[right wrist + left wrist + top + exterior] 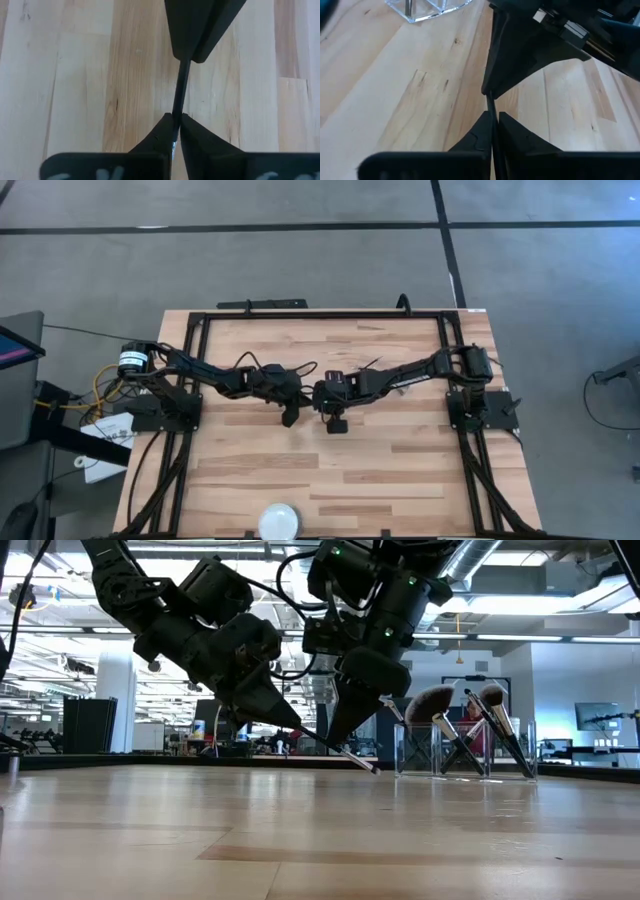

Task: Pick & Place Makeup Brushes
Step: Put the black eyeshadow brush into the makeup organizer

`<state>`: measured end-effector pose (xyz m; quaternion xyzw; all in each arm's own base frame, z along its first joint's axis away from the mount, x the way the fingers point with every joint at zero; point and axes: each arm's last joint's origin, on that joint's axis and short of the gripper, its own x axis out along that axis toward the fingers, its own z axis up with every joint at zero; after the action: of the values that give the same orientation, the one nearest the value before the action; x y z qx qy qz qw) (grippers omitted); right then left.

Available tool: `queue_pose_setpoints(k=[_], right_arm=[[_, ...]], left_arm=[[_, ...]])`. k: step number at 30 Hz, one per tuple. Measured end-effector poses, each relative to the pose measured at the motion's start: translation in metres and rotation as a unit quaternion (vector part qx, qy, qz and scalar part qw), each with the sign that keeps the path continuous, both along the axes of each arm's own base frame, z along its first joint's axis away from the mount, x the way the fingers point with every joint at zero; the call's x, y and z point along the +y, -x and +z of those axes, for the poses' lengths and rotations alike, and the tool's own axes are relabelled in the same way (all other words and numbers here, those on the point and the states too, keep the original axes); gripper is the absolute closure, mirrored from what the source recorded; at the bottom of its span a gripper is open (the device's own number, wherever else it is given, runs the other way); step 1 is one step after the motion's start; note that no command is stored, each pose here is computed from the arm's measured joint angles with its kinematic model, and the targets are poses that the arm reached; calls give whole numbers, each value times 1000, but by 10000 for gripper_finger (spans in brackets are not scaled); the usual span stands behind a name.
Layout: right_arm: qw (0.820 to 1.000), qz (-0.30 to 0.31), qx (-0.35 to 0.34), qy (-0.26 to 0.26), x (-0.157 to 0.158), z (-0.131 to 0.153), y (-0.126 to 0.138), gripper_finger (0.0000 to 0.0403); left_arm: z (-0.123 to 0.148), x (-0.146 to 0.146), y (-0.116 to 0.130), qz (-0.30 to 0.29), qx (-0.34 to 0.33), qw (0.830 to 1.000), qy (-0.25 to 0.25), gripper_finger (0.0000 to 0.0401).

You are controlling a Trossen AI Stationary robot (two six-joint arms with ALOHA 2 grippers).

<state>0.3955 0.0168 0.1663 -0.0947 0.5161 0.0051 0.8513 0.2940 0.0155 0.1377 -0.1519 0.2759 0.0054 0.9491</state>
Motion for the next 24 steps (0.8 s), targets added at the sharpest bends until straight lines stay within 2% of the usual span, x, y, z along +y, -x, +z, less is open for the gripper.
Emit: queue_pose_setpoints(k=[9, 13, 16, 18, 20, 24], right_arm=[[1000, -12, -15, 21, 7, 20, -8, 331], [999, -16, 8, 43, 12, 50, -12, 321], [994, -31, 45, 90, 19, 81, -7, 325], [987, -40, 62, 142, 24, 105, 4, 332], [981, -59, 45, 179, 27, 132, 18, 338], [977, -117, -40, 174, 32, 180, 60, 342]], left_arm=[[0, 1, 0, -1, -3, 1000, -14, 386], [5, 2, 0, 2, -12, 999, -41, 382], [20, 3, 3, -1, -37, 997, -61, 385], [34, 4, 8, 0, -57, 996, -75, 386], [49, 7, 15, 2, -72, 994, -87, 384], [78, 13, 33, 29, -107, 985, -130, 381]])
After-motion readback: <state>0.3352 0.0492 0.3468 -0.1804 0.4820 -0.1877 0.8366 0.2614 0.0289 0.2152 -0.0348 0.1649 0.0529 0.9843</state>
